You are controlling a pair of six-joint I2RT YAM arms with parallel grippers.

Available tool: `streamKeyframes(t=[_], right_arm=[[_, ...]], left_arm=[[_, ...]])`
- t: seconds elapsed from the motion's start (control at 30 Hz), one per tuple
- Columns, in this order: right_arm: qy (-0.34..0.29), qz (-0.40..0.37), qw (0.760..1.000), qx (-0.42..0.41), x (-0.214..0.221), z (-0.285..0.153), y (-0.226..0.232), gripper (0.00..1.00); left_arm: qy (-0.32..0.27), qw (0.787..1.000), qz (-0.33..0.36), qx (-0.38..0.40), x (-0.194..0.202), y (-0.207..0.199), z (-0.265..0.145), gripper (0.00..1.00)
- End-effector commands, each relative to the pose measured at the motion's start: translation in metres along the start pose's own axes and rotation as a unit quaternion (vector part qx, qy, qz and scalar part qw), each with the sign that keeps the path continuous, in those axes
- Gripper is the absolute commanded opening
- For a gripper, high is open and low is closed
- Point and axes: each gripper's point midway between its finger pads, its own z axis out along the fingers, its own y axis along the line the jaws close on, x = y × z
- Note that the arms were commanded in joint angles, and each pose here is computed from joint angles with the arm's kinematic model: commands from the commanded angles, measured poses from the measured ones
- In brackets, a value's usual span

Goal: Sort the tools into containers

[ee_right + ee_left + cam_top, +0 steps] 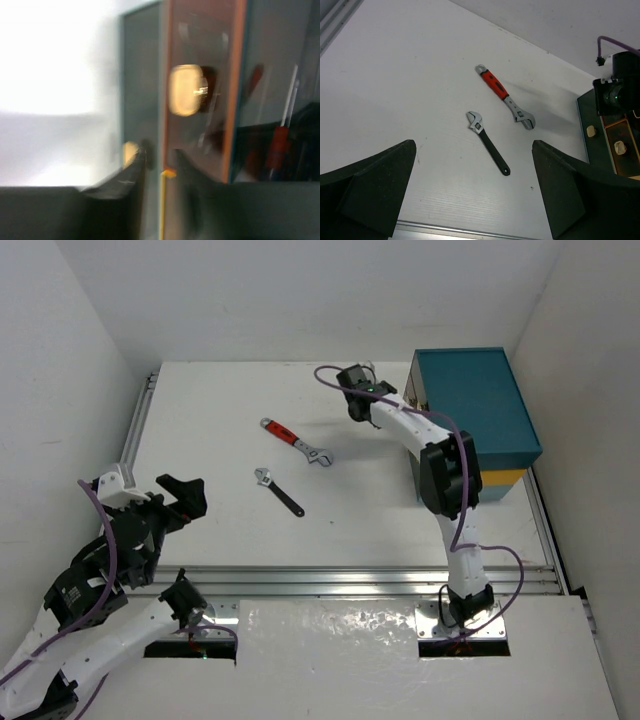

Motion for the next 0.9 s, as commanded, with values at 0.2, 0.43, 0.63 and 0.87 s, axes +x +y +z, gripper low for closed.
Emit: streamKeyframes(t=[0.2,0.43,0.63,0.87], right_arm=[[-0.015,-0.064,0.998,0.017,0.022,-0.032,0.029,0.60],[0.011,-0.157,0.980,0.123,0.050,-0.001,0.032,0.79],[0.038,-0.178,0.974,0.134,0.073,0.022,0.037,0.78],[0.038,-0.186,0.971,0.148,0.076,0.037,0.042,0.74]], left_arm=[[0.000,1.000,0.004,0.007,0.000,-0.010,0.005,1.00],[0.003,1.000,0.007,0.006,0.001,-0.011,0.007,1.00],[0.002,1.000,0.005,0.009,0.001,-0.011,0.006,1.00],[-0.002,1.000,0.000,0.014,-0.002,-0.011,0.004,1.00]])
